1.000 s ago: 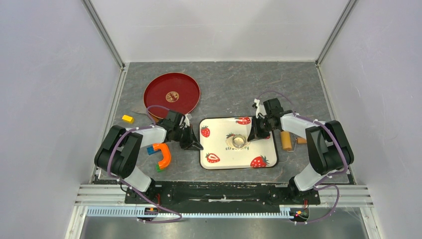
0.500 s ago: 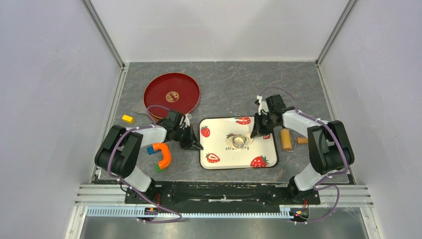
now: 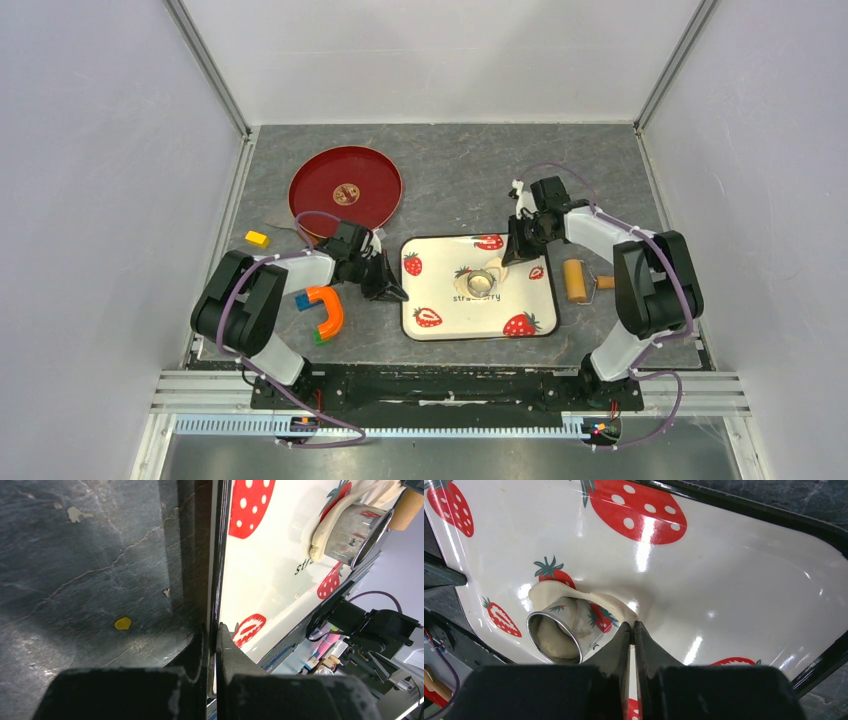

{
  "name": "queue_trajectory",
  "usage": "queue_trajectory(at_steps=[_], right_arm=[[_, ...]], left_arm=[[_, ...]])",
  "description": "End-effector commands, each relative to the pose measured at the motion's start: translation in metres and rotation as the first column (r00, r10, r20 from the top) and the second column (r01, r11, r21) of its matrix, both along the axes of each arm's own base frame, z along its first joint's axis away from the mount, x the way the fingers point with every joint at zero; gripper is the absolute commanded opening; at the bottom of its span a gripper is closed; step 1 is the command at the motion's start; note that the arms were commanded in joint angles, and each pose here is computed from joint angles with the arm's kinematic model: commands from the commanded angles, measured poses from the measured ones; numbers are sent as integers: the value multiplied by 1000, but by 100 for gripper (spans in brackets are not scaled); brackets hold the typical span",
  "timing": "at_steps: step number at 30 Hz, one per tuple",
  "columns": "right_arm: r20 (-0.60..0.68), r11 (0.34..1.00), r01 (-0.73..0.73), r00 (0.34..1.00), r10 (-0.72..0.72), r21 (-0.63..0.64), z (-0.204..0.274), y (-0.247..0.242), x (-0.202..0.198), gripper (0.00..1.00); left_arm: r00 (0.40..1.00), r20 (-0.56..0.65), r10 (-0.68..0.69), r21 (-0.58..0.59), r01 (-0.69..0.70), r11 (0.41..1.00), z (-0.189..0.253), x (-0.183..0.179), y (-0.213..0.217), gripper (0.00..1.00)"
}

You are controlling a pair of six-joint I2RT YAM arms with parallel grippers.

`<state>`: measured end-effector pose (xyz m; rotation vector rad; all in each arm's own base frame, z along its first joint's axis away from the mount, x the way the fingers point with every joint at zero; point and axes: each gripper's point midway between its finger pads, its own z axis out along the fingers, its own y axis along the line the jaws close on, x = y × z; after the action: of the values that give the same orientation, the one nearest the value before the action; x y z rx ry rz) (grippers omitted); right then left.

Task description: Roll out the dumpling wrappers from the dough

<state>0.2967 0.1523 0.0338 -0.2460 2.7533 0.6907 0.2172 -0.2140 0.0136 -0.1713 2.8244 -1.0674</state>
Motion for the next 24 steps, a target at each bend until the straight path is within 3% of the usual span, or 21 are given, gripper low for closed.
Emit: queue_trajectory(at_steps=[1,24], right_arm=[[30,1000,-18,999,18,17,13,5,15,6],[92,983,-177,981,172,54,52,102,13,7]], left_arm=[[999,-32,10,203,-4,979,-38,-12,33,2],[999,-34,4,205,4,979,-38,-12,33,2]])
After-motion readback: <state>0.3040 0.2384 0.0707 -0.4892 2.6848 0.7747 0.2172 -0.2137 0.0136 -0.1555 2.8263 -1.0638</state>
